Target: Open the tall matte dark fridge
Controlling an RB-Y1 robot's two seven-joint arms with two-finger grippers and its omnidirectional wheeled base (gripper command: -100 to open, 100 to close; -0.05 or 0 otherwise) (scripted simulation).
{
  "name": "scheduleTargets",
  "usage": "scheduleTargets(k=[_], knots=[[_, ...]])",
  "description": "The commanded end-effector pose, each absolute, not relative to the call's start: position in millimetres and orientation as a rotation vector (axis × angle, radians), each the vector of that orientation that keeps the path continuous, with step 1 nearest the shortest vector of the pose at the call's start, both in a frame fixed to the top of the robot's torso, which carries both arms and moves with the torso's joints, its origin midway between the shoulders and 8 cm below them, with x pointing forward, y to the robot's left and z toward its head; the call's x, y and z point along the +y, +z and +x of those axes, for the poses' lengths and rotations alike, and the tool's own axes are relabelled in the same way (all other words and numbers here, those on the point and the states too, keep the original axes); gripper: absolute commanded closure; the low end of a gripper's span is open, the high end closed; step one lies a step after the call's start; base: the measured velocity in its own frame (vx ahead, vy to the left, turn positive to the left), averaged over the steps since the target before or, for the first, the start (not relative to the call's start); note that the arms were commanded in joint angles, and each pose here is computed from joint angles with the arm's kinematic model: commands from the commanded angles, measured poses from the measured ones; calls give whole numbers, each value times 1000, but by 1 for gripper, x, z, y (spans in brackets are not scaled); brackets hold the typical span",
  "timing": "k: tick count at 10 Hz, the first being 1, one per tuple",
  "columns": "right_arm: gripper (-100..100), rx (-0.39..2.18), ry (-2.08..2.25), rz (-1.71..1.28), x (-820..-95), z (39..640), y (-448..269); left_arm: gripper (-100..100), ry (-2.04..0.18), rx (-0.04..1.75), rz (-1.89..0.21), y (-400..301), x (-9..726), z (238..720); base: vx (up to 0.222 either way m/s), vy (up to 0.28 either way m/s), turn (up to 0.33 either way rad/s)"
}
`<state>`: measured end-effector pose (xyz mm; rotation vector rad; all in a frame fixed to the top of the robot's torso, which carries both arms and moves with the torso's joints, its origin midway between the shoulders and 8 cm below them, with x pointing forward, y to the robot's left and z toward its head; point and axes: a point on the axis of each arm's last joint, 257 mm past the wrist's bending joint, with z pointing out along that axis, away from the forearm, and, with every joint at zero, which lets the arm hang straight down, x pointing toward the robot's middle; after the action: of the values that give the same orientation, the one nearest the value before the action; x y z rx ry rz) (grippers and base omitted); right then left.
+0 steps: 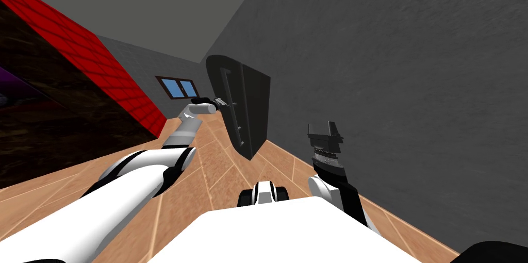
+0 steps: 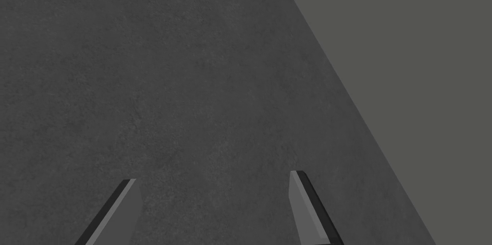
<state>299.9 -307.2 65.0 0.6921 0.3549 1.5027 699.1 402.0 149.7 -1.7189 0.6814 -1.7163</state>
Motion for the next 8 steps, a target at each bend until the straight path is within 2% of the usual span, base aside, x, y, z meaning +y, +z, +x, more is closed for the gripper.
scheduleTargets(k=[1,8], knots=[[0,355,1503,692,-307,300,65,-100,-1766,655,-1715,181,398,695,-20,-56,19],[0,355,1503,692,-307,300,65,-100,-1775,572,-1807,208,420,691,-14,-48,21]])
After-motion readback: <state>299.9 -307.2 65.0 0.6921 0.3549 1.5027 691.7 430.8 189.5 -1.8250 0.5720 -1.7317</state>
